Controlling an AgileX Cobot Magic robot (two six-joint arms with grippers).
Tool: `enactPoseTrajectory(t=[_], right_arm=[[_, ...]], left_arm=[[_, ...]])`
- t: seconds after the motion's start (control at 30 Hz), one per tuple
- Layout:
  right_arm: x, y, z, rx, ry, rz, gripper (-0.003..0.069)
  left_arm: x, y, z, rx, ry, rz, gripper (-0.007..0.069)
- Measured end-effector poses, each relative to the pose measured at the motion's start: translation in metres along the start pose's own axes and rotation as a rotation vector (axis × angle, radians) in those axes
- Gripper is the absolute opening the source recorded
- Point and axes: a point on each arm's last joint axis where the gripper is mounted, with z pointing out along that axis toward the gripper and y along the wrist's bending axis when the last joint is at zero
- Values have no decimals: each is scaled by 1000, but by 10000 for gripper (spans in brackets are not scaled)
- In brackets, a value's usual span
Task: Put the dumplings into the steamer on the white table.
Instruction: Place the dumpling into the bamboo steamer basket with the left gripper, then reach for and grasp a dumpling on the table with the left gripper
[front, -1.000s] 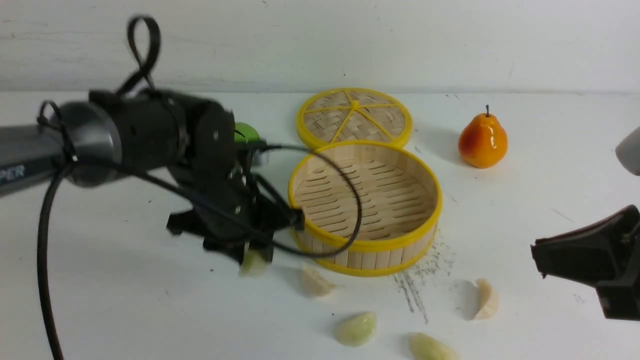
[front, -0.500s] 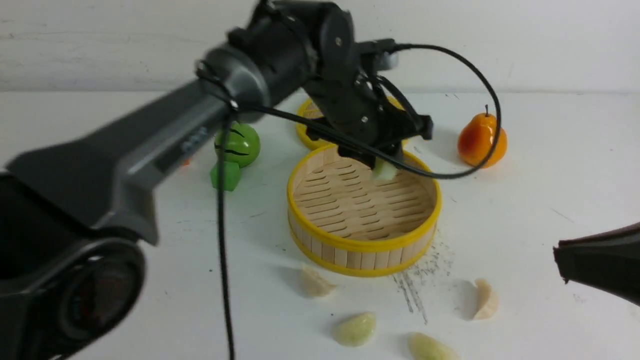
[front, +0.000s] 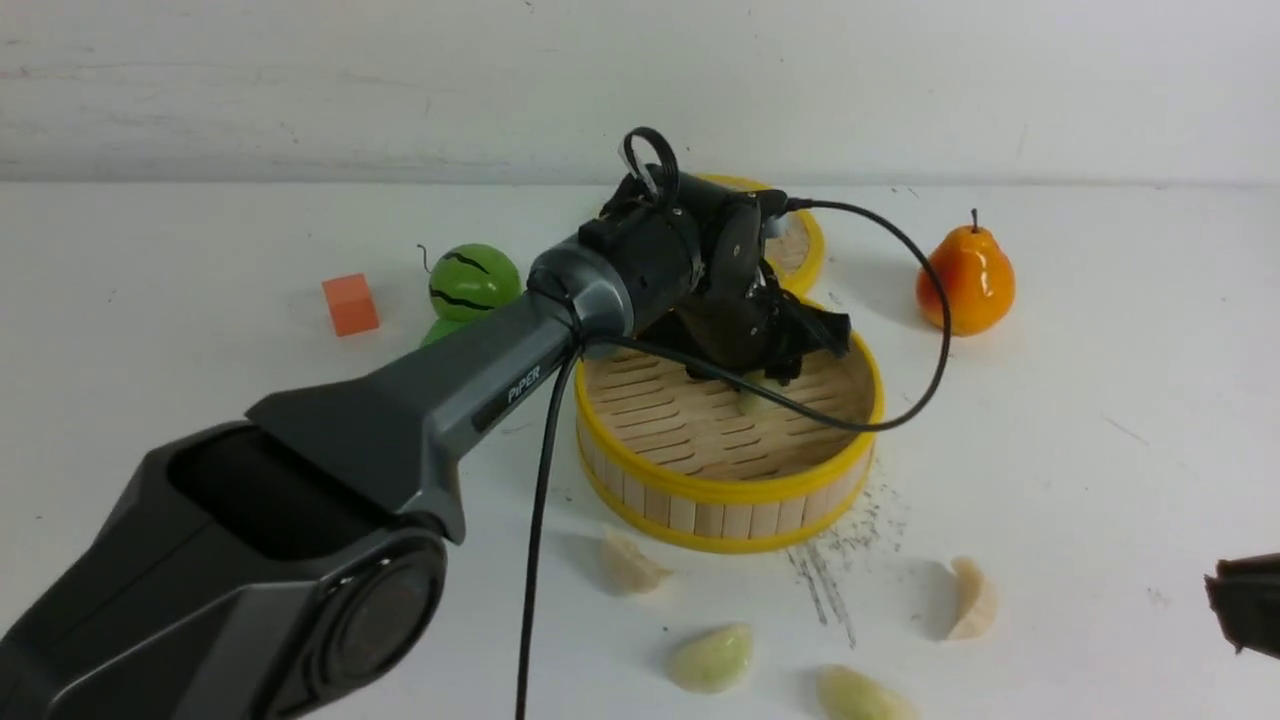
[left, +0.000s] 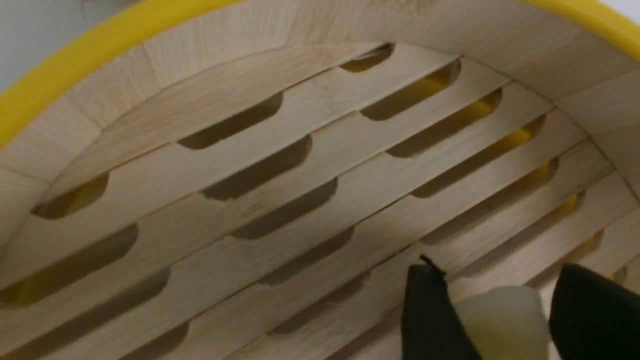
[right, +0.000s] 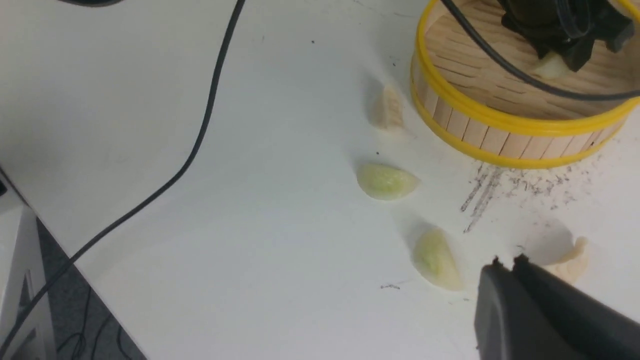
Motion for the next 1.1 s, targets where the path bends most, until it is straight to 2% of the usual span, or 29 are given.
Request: enactPoseTrajectory(t=[0.03,0.07,0.13,0.23,0.37,0.6,0.8,0.9,1.03,1.1], right_arm=[[0,0,0,-1,0,-1,22],[0,1,0,-5,0,-5,22],[0,1,0,-9,0,-10,22],[0,2,0,-9,-2,-13,22],[-2,0,0,8,-24,-14,27],[-4,-2,0,31,-43,-20,33],[-4,-3,0,37,-40,-24,40],[-4,-3,0,37,-40,-24,42],[-4,-3,0,38,-42,-24,43],[-4,-3,0,39,-44,-24,43]], left_arm=[[0,0,-1,0,0,0,354],[-3,-2,-12,1,9,-4,414],[-9,-5,-31,2,16,-6,469],[-20,-13,-76,22,24,-3,507],[-33,-24,-167,82,8,112,521],[-32,-21,-251,77,-42,213,520],[5,-2,-246,3,110,221,507],[45,18,-224,-58,264,211,494],[80,33,-198,-59,309,120,482],[98,38,-179,-42,304,28,477]])
